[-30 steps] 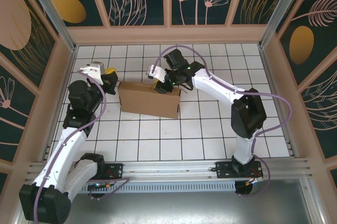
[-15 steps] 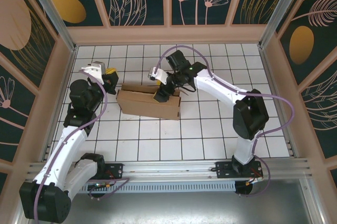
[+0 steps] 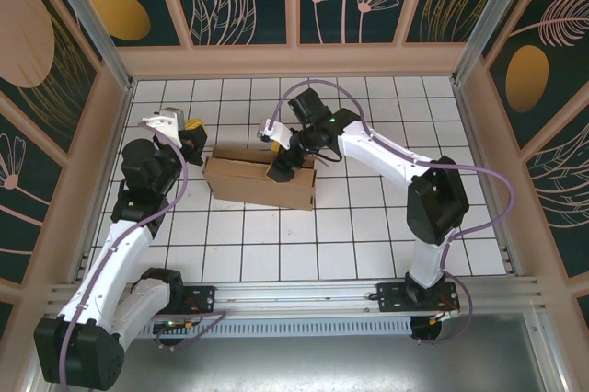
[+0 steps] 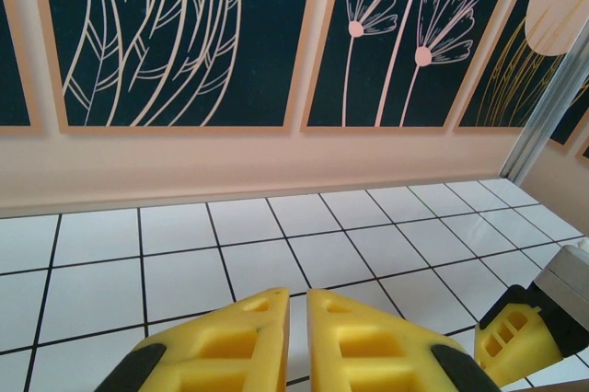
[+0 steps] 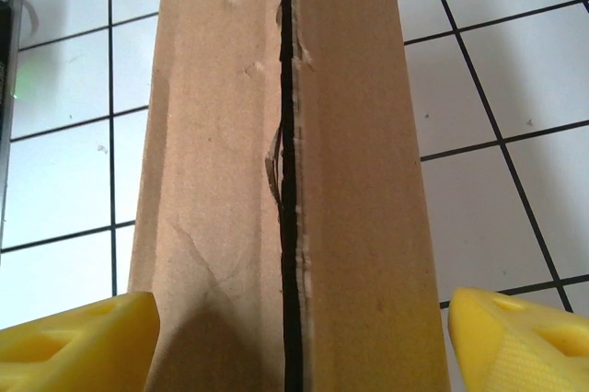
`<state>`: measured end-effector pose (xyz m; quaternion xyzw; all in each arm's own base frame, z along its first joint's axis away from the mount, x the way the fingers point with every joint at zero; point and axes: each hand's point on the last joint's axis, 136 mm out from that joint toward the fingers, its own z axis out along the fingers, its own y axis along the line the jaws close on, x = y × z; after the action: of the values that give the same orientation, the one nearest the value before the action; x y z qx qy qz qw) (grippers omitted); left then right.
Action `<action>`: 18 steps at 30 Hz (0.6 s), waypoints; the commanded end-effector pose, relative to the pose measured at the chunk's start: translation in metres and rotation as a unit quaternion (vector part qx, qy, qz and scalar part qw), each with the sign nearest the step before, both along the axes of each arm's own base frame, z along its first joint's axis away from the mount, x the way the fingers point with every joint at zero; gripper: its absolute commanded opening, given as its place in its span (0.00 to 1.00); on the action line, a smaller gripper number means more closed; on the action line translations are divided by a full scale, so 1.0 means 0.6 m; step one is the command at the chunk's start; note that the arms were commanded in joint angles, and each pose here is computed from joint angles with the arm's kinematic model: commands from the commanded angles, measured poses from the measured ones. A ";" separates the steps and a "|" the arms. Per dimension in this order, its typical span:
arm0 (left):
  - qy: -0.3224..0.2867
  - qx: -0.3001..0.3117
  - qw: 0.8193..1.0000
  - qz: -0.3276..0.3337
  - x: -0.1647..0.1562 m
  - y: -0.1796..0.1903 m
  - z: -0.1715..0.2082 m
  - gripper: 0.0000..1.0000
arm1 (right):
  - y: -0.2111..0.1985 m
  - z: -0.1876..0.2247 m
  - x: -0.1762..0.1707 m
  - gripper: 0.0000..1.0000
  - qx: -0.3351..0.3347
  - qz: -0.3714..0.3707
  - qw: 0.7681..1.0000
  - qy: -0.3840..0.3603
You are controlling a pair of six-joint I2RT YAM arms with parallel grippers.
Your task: Fold the paper box
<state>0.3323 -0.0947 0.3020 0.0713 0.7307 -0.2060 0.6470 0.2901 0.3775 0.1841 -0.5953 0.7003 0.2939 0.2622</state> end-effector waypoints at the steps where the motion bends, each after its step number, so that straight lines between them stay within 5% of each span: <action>1: -0.017 0.003 1.000 -0.004 -0.004 -0.003 0.010 0.11 | 0.017 0.036 -0.017 0.82 0.023 0.008 1.000 0.013; 18: -0.016 0.000 1.000 -0.003 -0.008 -0.003 0.006 0.09 | 0.017 -0.058 -0.073 0.84 -0.071 0.028 0.997 -0.008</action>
<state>0.3312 -0.0946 0.2997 0.0722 0.7309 -0.2051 0.6470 0.2651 0.3988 0.1795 -0.6188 0.6883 0.2740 0.2615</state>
